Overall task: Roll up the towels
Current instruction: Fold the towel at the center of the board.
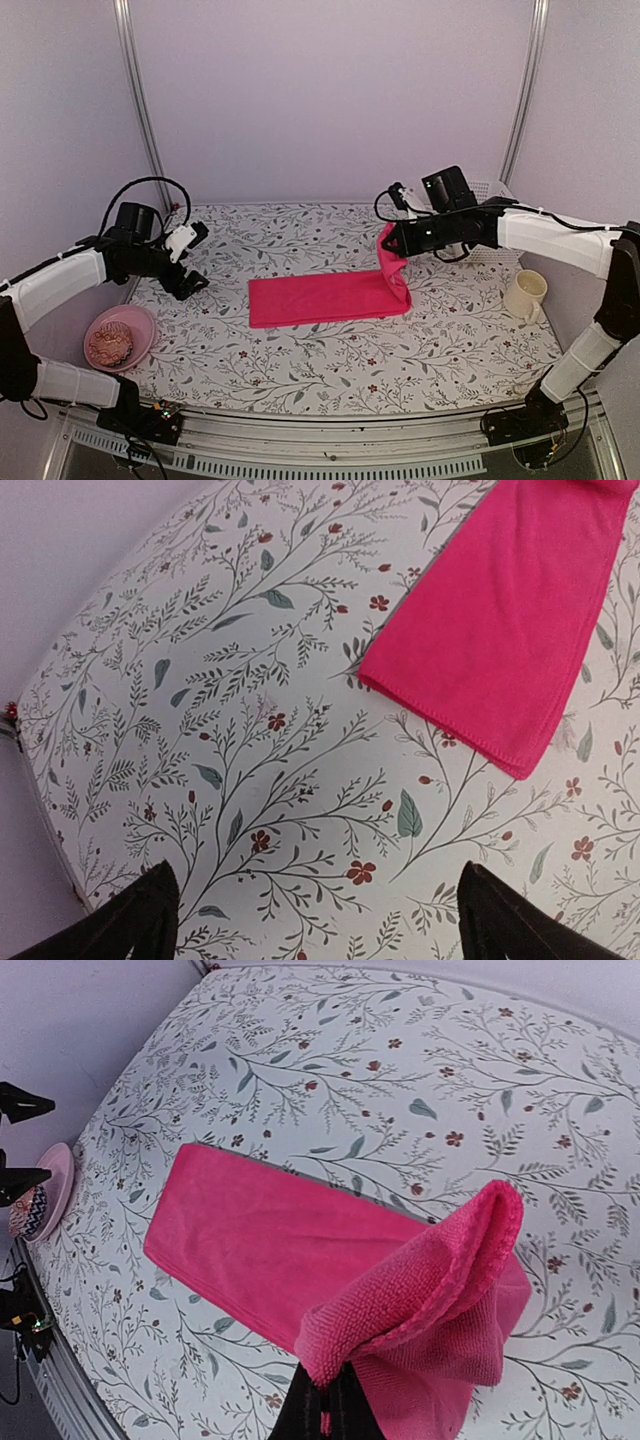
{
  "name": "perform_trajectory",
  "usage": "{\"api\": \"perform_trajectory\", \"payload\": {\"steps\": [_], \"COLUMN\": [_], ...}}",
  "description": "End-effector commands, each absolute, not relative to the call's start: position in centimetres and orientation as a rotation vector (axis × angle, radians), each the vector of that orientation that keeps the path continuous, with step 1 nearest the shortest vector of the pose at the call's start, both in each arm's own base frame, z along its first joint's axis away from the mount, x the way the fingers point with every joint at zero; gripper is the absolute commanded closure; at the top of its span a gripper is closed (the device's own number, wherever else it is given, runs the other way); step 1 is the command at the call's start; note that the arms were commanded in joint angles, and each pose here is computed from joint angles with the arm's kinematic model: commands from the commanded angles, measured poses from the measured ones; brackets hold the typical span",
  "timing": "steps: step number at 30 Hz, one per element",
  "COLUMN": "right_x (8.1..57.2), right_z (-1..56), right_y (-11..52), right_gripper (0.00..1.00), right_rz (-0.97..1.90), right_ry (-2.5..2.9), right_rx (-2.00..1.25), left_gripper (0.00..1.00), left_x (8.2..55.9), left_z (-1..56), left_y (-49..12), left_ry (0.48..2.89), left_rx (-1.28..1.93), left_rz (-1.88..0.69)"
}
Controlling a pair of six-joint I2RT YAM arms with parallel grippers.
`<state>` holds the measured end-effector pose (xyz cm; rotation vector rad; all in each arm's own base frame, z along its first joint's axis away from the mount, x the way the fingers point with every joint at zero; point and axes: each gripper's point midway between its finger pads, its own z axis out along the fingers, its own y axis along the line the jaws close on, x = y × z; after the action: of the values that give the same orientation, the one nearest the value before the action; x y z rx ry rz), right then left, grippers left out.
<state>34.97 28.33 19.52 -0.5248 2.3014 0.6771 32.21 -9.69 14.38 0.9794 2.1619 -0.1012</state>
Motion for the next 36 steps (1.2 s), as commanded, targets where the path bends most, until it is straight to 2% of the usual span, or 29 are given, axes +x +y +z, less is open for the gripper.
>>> {"api": "perform_trajectory", "payload": {"steps": [1,9,16,36], "right_x": [35.3,34.8,34.7,33.6], "right_z": [18.8,16.2,14.7,12.5], "right_y": [34.0,42.7,47.7,52.4], "right_gripper": [0.98,0.98,0.98,0.98], "right_rz": [0.773,0.867,0.934,1.023], "right_ry": [2.28,2.271,2.253,2.247], "right_rx": [-0.625,-0.78,-0.858,-0.944], "left_gripper": [0.03,0.03,0.03,0.03], "left_x": [32.4,32.4,32.4,32.5], "left_z": [13.7,13.6,13.7,13.2], "left_y": [-9.1,-8.9,-8.9,-8.8], "left_ry": [2.181,2.183,2.179,2.192], "left_rx": [0.959,0.949,0.946,0.942], "left_rz": [-0.102,-0.106,-0.112,-0.122]}}
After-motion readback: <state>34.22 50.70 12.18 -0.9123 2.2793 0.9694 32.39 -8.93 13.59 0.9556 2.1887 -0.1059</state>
